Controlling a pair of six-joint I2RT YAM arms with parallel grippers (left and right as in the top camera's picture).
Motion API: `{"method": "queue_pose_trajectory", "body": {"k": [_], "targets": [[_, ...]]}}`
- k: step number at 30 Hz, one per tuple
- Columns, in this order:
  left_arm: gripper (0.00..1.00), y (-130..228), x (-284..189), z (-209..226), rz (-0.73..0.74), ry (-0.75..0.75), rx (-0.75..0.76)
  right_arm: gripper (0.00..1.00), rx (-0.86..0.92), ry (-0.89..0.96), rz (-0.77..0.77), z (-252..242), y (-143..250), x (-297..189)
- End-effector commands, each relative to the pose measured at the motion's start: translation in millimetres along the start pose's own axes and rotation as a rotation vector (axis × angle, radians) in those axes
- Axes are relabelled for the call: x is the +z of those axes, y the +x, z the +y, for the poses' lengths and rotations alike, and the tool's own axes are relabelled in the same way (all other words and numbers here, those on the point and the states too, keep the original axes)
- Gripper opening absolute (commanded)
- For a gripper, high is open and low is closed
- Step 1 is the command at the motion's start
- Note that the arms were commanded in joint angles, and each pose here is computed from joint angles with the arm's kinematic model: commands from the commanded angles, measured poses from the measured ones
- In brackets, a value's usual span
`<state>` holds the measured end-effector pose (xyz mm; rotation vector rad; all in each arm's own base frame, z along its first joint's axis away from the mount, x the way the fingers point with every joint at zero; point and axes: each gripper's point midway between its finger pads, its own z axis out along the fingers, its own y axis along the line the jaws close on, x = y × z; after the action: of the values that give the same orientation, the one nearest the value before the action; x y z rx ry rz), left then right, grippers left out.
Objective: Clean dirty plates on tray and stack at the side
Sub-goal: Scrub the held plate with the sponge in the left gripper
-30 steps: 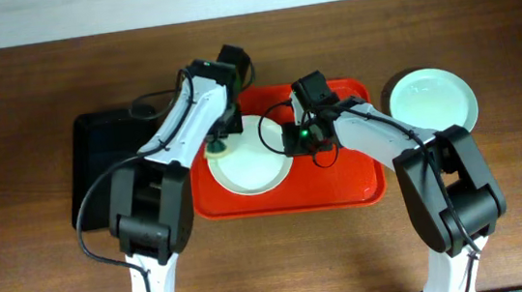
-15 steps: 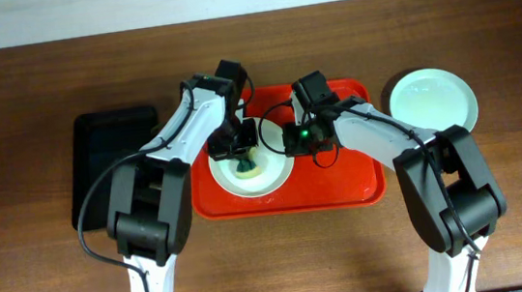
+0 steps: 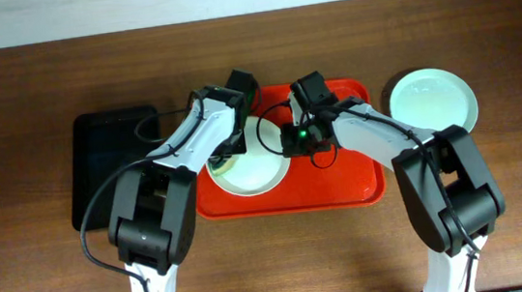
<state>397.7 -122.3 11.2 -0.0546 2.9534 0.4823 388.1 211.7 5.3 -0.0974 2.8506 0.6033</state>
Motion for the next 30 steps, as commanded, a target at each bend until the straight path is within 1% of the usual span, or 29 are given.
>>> {"method": "queue_pose_trajectory", "body": {"k": [1, 2, 5, 7, 8, 10, 13, 16, 19, 22, 24, 27, 30], "targets": [[0.00, -7.0, 23.4, 55.3, -0.022, -0.274, -0.025, 0.04, 0.033, 0.111, 0.051, -31.6, 18.4, 14.1], [0.00, -9.2, 19.8, 55.7, -0.023, -0.273, -0.026, 0.04, 0.033, 0.111, 0.051, -31.6, 18.4, 14.1], [0.00, -19.7, -6.0, 59.8, -0.040, -0.257, -0.095, 0.04, 0.032, 0.110, 0.047, -31.3, 17.5, 14.2], [0.00, -24.0, -24.5, 55.4, -0.038, -0.190, -0.130, 0.04, 0.032, 0.110, 0.047, -31.3, 17.4, 14.2], [0.00, -23.4, -39.9, 42.2, -0.020, -0.074, -0.151, 0.04, 0.031, 0.109, 0.044, -31.1, 16.8, 14.3], [0.00, -15.3, -51.7, 19.8, 0.031, 0.079, -0.152, 0.04, 0.031, 0.107, 0.041, -30.7, 16.0, 14.4], [0.00, 2.9, -59.0, -16.8, 0.134, 0.296, -0.042, 0.04, 0.030, 0.107, 0.041, -30.7, 16.0, 14.4], [0.00, 18.3, -55.9, -39.8, 0.194, 0.421, 0.008, 0.04, 0.031, 0.107, 0.041, -30.7, 15.9, 14.4], [0.00, 25.5, -53.7, -59.8, 0.199, 0.523, 0.075, 0.04, 0.030, 0.107, 0.041, -30.7, 16.0, 14.4], [0.00, 34.7, -43.4, -63.9, 0.214, 0.524, 0.082, 0.04, 0.030, 0.107, 0.041, -30.7, 16.0, 14.4], [0.00, 38.6, -31.4, -60.2, 0.210, 0.489, 0.082, 0.04, 0.030, 0.107, 0.041, -30.7, 16.0, 14.4], [0.00, 40.1, -9.4, -38.3, 0.177, 0.340, 0.087, 0.04, 0.030, 0.107, 0.041, -30.7, 16.0, 14.4], [0.00, 30.2, 4.6, -1.9, 0.106, 0.120, 0.085, 0.04, 0.031, 0.107, 0.041, -30.7, 16.0, 14.4]]}}
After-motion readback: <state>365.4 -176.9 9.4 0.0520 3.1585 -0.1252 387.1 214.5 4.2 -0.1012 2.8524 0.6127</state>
